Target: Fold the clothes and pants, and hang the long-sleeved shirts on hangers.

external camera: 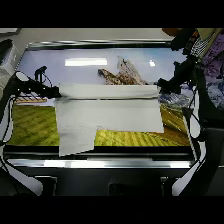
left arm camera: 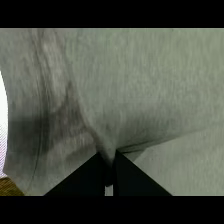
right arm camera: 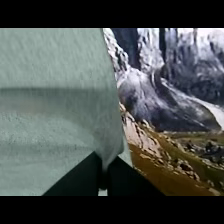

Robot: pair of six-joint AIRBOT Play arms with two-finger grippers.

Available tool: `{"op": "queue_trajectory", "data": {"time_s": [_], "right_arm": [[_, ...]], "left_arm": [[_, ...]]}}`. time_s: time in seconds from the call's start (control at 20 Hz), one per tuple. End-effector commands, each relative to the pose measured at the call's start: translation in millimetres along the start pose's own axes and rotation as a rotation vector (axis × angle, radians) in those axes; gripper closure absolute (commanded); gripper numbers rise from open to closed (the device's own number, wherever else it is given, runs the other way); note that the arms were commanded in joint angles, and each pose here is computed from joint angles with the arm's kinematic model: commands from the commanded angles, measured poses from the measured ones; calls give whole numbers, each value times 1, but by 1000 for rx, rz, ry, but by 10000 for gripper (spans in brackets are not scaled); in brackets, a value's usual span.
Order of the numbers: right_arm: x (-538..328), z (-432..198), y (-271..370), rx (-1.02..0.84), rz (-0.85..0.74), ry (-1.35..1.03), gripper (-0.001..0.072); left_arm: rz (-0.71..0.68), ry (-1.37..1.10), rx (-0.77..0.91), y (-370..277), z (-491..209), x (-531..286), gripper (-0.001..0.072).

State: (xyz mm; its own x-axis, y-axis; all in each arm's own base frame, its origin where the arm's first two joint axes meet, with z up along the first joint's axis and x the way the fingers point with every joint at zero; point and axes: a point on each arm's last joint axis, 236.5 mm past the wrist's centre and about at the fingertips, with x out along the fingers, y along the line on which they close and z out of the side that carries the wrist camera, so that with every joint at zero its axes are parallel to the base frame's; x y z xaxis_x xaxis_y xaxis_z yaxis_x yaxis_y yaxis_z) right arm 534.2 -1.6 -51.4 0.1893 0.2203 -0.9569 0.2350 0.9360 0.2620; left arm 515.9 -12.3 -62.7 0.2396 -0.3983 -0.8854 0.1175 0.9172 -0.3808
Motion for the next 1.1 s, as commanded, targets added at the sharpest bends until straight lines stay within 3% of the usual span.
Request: {"op": "queue_trajectory", "data": {"time_s": [0.0, 0.25, 0.3, 0.35, 0.4, 0.45, 0.5, 0.6, 0.75, 1.05], "right_arm": [[15, -17, -6, -1, -12, 84, 666], [29, -27, -8, 12, -5, 141, 657], [32, -33, -7, 22, -2, 166, 581], [33, -39, -7, 31, 0, 192, 446], [32, -47, -6, 30, 6, 228, 318], [28, -55, -6, 20, 4, 262, 292], [20, -62, -6, -21, 5, 291, 288], [-10, -61, -2, -117, 10, 262, 286], [-65, -34, -12, -133, 32, 93, 286], [-112, -71, -31, -43, 214, 81, 286]], "left_arm": [[-25, 106, -13, -5, -25, -1, 690], [-30, 122, -21, -5, -29, 3, 690], [-30, 124, -21, -4, -29, 3, 689], [-30, 124, -24, -4, -29, 3, 672], [-31, 124, -32, -5, -29, 3, 532], [-31, 126, -48, -4, -30, 2, 343], [-44, 135, -59, -6, -32, -3, 242], [-120, 102, -114, -12, -29, -26, 241], [-118, 35, -209, 13, -44, -72, 241], [-195, 18, -482, 23, -176, -88, 241]]}}
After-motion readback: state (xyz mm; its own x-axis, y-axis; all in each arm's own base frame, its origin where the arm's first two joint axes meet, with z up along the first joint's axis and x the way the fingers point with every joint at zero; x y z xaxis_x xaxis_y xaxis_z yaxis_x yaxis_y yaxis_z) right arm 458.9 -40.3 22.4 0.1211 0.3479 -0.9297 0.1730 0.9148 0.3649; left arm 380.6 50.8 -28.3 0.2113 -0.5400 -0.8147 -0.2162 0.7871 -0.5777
